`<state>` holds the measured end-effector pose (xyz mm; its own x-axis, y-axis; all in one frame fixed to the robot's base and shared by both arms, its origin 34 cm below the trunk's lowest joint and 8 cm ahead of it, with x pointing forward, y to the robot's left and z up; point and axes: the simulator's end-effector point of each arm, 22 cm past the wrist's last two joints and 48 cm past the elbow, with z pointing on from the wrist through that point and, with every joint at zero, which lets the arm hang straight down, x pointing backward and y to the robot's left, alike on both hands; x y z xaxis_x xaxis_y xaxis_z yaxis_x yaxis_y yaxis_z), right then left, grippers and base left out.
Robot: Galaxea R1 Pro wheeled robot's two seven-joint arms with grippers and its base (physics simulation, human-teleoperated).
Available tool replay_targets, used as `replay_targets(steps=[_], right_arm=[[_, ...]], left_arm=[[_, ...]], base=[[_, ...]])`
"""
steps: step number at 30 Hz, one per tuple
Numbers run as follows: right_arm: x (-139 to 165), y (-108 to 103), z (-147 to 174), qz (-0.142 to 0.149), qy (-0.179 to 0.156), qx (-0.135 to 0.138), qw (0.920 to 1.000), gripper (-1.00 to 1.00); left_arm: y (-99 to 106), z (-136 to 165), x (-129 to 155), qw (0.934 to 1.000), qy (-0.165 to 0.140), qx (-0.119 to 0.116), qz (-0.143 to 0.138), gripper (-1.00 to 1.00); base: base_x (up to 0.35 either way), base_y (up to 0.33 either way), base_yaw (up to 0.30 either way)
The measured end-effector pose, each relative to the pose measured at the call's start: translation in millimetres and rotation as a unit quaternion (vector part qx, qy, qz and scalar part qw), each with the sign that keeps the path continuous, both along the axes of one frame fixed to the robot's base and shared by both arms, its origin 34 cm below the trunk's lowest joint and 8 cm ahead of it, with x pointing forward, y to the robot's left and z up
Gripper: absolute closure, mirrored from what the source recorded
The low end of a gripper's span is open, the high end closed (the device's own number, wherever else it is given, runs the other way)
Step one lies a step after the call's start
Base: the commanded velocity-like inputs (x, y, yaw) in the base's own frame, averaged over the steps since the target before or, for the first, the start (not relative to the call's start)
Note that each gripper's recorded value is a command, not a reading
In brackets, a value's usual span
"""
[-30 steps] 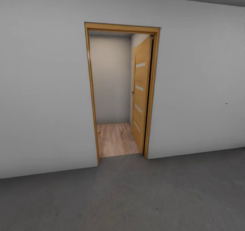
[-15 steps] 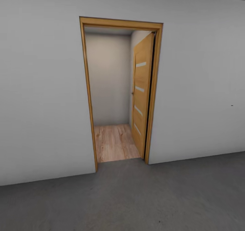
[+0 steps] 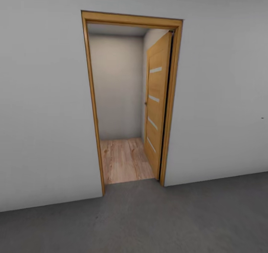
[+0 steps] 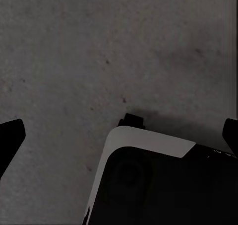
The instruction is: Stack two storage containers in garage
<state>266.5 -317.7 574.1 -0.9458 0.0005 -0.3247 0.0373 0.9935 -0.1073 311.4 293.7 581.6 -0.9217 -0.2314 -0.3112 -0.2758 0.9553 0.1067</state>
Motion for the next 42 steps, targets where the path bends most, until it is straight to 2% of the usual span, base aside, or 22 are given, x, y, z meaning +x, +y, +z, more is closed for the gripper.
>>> replay_targets(steps=[32, 42], right_arm=[[1.1, -3.5, 0.7, -0.003, -0.003, -0.005, 1.0, -1.0], [0.6, -2.8, 0.5, -0.002, -0.001, -0.005, 1.0, -1.0]], left_arm=[[-2.6, -0.1, 0.1, 1.0, 0.0, -0.001, -0.001, -1.0], [-0.4, 0.0, 0.2, 1.0, 0.0, 0.0, -0.001, -1.0]], base=[[0.322, 0.0, 0.0], [0.319, -0.087, 0.0]])
